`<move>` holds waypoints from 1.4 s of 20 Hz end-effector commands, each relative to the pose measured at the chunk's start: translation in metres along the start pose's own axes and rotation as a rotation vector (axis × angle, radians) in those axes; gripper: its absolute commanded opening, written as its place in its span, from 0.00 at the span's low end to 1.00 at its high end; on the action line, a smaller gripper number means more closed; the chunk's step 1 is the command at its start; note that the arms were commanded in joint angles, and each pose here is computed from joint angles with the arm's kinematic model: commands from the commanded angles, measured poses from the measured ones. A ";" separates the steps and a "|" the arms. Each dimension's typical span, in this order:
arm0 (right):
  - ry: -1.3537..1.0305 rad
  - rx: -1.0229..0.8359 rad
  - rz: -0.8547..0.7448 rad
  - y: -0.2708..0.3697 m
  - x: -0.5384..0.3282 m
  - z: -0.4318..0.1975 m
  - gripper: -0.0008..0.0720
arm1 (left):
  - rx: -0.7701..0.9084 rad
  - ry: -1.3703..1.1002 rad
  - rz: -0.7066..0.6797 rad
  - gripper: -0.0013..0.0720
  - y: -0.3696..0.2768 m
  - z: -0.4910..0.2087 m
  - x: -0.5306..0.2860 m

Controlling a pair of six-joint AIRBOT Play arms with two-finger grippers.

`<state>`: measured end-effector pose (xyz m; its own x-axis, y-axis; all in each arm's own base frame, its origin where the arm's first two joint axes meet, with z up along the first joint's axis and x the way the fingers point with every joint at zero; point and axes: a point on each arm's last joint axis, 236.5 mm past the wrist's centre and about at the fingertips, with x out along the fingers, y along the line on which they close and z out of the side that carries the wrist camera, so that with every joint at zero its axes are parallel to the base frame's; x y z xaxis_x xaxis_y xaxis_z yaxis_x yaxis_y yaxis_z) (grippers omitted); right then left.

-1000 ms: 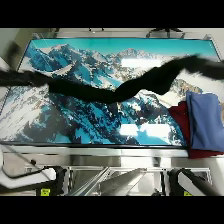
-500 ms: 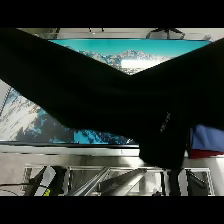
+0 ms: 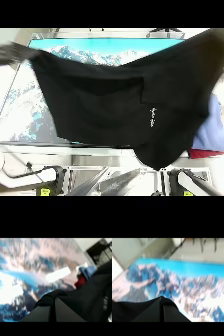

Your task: Fold the shirts.

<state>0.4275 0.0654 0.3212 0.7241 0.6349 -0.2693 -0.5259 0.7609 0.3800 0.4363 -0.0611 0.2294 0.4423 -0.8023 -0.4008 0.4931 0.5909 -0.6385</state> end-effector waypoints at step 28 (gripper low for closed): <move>0.843 0.283 -0.387 -0.228 0.159 -0.321 0.03 | -0.345 0.598 0.497 0.04 0.287 -0.162 0.108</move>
<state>0.5131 0.0387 -0.0847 0.1906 0.4107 -0.8916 -0.1150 0.9113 0.3952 0.5034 -0.0007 -0.0943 0.0369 -0.5069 -0.8612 0.0244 0.8620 -0.5063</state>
